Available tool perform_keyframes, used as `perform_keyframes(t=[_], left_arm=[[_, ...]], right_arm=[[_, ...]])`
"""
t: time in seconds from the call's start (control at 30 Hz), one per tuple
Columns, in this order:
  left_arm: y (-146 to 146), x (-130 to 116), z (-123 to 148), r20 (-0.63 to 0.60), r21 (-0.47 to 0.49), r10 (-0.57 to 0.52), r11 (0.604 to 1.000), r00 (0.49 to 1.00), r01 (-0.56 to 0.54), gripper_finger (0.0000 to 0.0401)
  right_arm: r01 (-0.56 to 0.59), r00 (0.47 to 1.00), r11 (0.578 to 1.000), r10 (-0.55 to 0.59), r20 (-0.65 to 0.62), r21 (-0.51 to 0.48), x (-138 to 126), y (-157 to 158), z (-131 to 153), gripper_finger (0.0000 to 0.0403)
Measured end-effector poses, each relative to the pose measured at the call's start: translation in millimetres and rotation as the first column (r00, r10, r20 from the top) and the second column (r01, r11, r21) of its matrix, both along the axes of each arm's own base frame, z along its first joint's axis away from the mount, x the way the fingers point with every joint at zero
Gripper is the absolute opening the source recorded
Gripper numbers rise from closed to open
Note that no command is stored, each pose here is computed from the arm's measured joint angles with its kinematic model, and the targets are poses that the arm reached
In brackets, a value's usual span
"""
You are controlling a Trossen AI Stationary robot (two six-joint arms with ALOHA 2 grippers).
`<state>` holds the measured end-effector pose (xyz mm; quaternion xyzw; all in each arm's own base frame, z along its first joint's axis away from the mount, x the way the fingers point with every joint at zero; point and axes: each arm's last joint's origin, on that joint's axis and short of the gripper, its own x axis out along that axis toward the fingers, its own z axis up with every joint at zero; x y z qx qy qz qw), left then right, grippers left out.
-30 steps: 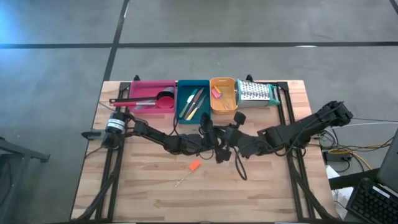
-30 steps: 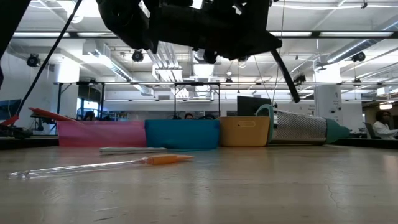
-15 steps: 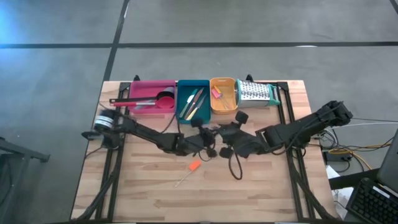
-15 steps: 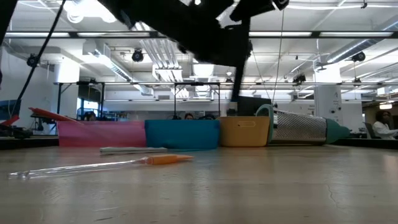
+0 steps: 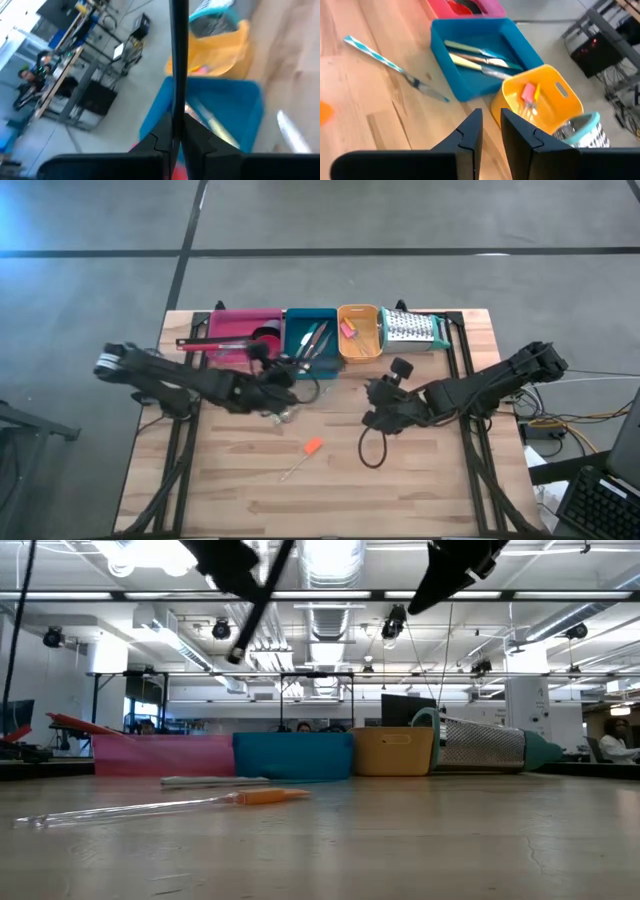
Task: Pick & Place Kitchen Items
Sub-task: Put the black serving spoon with holes into the pink bin
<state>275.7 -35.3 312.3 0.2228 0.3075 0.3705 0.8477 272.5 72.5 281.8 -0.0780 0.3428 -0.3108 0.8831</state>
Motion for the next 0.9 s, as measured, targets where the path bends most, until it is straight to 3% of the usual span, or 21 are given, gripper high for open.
perform_keyframes(t=[0.13, 0.27, 0.43, 0.63, 0.9], left_arm=[[11, -44, 21, -0.03, -0.041, 0.046, 0.998, 0.998, -0.047, 0.0019], [26, -80, 34, -0.106, -0.215, 0.045, 0.974, 0.993, -0.067, 0.0019], [50, -110, 34, -0.323, -0.278, 0.158, 0.927, 0.933, -0.253, 0.0019], [87, -114, 22, -0.534, -0.259, 0.296, 0.834, 0.792, -0.487, 0.0019], [140, -101, -8, -0.73, -0.283, 0.286, 0.7, 0.621, -0.656, 0.0019]], right_arm=[[0.033, 0.999, 0.999, -0.033, -0.017, 0.017, -4, -1, -3, 0.0058], [0.037, 0.999, 0.999, -0.037, -0.018, 0.018, -4, -1, -3, 0.0059], [0.039, 0.999, 0.999, -0.039, -0.003, 0.019, -4, -1, -2, 0.0061], [0.037, 0.999, 0.999, -0.037, 0.015, 0.019, -2, -1, -1, 0.0054], [0.034, 0.999, 0.999, -0.034, 0.009, 0.008, -2, -1, -1, 0.0054]])
